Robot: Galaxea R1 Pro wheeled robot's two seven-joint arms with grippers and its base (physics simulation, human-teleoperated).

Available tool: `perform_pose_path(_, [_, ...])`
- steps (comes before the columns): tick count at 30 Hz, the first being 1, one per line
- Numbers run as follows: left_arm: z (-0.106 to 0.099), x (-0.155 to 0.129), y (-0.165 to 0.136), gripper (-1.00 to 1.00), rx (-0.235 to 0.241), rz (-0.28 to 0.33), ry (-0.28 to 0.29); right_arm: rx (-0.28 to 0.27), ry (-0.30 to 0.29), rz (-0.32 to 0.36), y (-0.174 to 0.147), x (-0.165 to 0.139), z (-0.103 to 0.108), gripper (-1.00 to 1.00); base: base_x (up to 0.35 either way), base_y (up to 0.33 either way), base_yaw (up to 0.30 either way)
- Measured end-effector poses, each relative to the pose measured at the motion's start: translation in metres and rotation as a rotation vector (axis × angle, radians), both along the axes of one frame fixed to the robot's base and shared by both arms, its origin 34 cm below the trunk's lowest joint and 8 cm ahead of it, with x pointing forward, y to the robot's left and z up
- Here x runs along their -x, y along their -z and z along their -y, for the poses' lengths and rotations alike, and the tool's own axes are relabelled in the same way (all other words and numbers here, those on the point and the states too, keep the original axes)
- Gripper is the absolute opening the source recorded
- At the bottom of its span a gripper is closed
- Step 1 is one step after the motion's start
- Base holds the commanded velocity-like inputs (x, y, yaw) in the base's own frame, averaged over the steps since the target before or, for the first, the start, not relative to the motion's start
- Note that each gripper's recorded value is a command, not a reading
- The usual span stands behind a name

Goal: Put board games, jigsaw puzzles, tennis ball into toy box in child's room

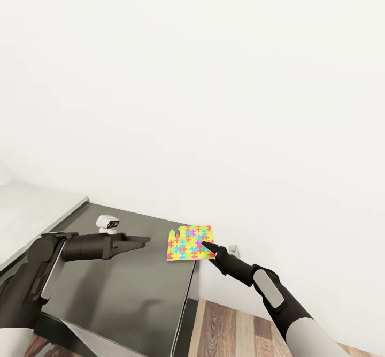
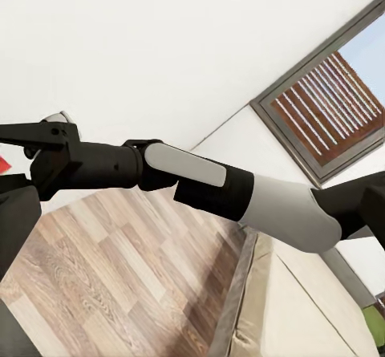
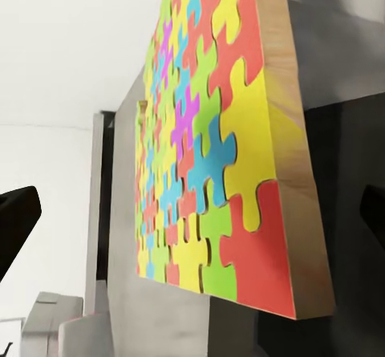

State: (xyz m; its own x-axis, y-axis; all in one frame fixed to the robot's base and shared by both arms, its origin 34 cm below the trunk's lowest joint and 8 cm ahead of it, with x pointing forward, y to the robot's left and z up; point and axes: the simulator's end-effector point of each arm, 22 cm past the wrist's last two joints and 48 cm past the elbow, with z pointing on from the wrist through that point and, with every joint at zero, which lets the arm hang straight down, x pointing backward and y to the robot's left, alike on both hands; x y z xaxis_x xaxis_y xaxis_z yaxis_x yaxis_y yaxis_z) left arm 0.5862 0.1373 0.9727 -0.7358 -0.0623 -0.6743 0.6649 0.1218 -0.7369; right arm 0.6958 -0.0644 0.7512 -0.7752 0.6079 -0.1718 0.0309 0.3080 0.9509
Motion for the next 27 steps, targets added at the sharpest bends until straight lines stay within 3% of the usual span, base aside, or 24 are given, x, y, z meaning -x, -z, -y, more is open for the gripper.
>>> perform_pose_path(6, [0.0,0.0,0.0,1.0,0.0,0.0,0.0,0.0,0.003,0.002,-0.001,-0.001,0.001,1.0,0.0,0.0,0.007])
perform_pose_path(7, [0.0,0.0,0.0,1.0,0.0,0.0,0.0,0.0,0.003,0.002,-0.001,-0.001,0.001,-1.0,0.0,0.0,0.002])
perform_pose_path(19, [-0.001,0.001,0.001,1.0,-0.001,0.001,-0.001,-0.003,0.002,0.001,-0.001,0.0,0.0,-1.0,0.0,0.0,0.0])
perform_pose_path(27, [0.0,0.003,-0.016,1.0,-0.003,0.009,0.003,-0.001,0.001,0.001,-0.014,-0.001,0.0,-1.0,0.0,0.0,0.0])
